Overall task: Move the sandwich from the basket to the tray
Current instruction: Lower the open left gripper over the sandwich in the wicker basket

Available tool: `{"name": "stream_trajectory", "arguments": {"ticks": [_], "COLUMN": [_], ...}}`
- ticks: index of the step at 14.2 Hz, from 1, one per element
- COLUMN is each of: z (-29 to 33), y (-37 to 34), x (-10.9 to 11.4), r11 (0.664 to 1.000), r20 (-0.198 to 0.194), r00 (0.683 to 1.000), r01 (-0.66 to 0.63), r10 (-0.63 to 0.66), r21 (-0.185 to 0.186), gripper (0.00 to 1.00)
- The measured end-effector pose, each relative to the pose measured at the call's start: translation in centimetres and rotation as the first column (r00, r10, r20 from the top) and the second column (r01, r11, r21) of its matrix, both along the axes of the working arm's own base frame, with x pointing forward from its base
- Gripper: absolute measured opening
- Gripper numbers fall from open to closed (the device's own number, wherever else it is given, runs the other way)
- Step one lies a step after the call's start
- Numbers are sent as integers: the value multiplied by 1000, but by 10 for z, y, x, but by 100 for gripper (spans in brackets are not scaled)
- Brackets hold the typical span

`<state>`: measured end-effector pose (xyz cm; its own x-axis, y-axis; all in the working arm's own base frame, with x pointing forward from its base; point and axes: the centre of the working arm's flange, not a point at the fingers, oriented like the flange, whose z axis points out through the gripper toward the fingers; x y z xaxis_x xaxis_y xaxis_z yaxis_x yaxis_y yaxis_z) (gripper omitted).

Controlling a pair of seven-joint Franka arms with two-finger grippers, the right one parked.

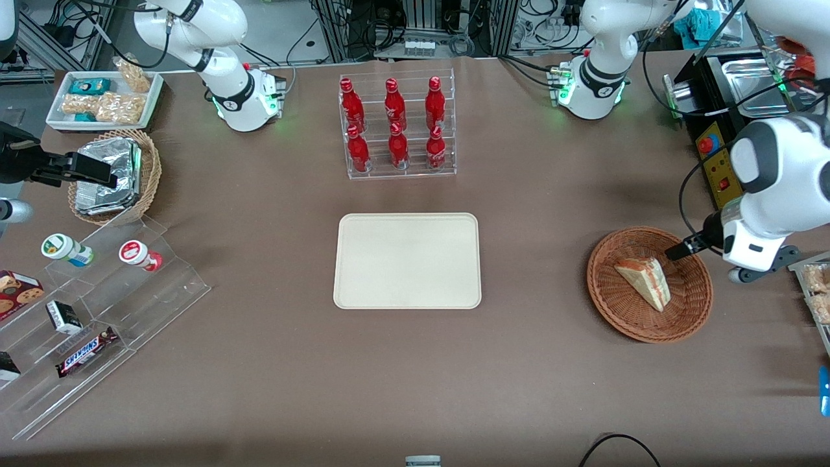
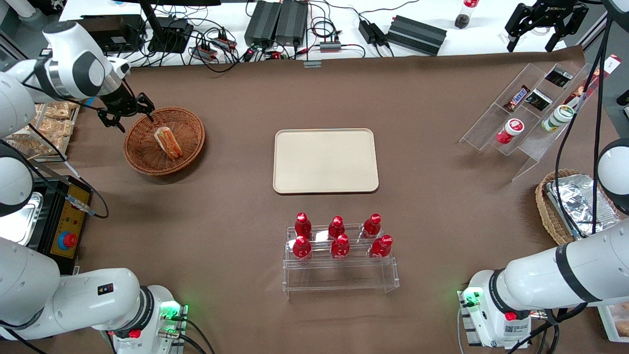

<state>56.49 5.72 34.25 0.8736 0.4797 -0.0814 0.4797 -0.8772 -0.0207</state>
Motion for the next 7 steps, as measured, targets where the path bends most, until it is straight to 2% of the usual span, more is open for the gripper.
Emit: {"name": "stream_trajectory", "arguments": {"ticks": [7], "z": [-18], "y": [-3], "x": [7], "r11": [988], "r20": [-6], "r00": [988], "r01": [-153], "r10": [153], "r21": [7], "gripper": [100]}}
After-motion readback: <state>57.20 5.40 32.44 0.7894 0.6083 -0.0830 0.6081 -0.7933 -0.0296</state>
